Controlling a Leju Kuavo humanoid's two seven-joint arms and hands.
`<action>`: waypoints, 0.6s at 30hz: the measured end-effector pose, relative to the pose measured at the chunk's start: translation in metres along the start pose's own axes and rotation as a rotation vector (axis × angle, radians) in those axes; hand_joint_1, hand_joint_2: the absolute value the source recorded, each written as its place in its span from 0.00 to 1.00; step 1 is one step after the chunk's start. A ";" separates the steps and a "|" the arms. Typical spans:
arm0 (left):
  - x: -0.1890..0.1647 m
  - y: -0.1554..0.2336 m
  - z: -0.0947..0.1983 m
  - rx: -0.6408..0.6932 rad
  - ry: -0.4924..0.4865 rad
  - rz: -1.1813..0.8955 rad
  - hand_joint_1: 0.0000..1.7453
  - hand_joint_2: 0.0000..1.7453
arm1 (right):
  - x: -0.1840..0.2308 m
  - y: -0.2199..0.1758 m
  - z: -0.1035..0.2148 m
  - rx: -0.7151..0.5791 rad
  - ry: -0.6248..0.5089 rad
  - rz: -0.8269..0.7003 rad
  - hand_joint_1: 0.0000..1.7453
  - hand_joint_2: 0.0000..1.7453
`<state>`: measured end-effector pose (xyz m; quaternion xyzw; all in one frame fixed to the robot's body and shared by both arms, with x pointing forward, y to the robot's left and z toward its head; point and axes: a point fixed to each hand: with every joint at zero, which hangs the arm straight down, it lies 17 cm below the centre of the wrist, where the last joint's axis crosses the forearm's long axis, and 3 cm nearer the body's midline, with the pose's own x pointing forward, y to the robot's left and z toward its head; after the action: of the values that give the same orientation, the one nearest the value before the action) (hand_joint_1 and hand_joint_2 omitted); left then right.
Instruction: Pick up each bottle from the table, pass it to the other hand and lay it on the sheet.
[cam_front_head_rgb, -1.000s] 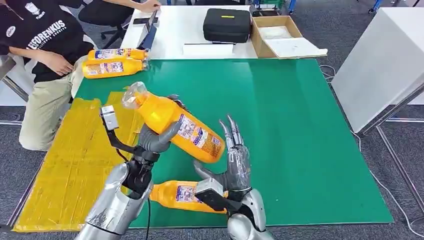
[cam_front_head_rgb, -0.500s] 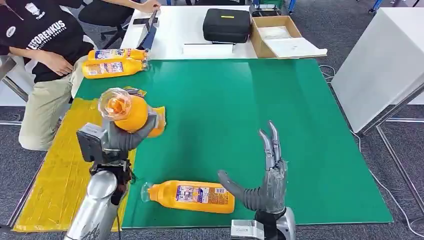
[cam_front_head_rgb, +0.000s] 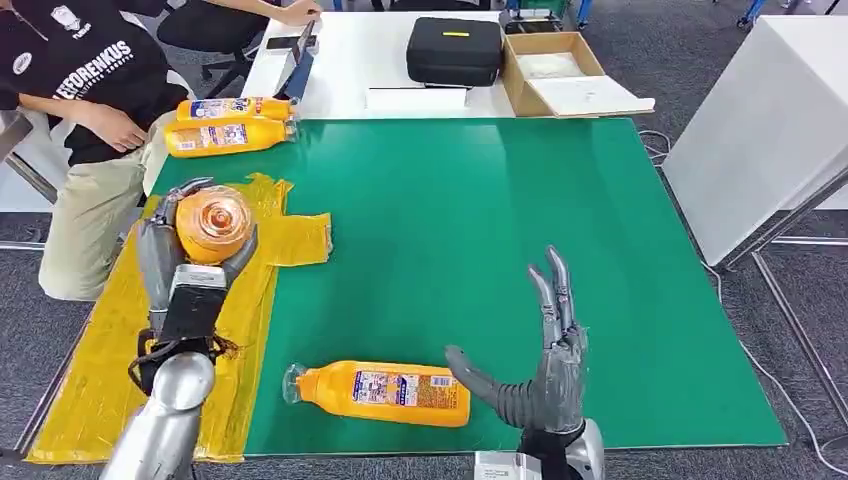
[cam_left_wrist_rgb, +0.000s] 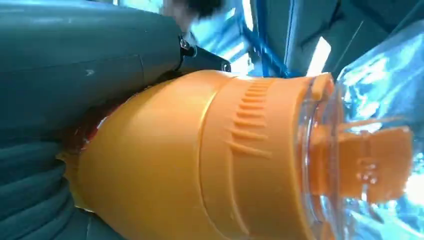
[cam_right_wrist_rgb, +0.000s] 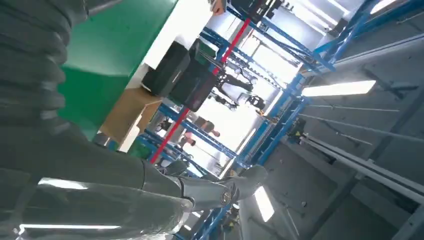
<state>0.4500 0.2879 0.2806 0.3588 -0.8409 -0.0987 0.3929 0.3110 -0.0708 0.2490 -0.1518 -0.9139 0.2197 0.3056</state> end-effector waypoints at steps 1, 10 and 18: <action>-0.008 0.000 0.002 -0.007 0.017 -0.016 1.00 1.00 | 0.000 0.000 0.000 0.000 0.002 -0.002 0.00 1.00; -0.125 -0.013 0.047 -0.125 0.196 -0.339 1.00 1.00 | -0.003 0.001 -0.011 0.001 -0.006 -0.047 0.00 1.00; -0.210 -0.036 0.095 -0.258 0.380 -0.415 1.00 1.00 | -0.016 0.014 -0.016 0.030 0.004 -0.070 0.00 1.00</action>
<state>0.4903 0.3939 0.0769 0.4819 -0.6417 -0.2138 0.5571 0.3357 -0.0604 0.2455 -0.1157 -0.9147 0.2221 0.3172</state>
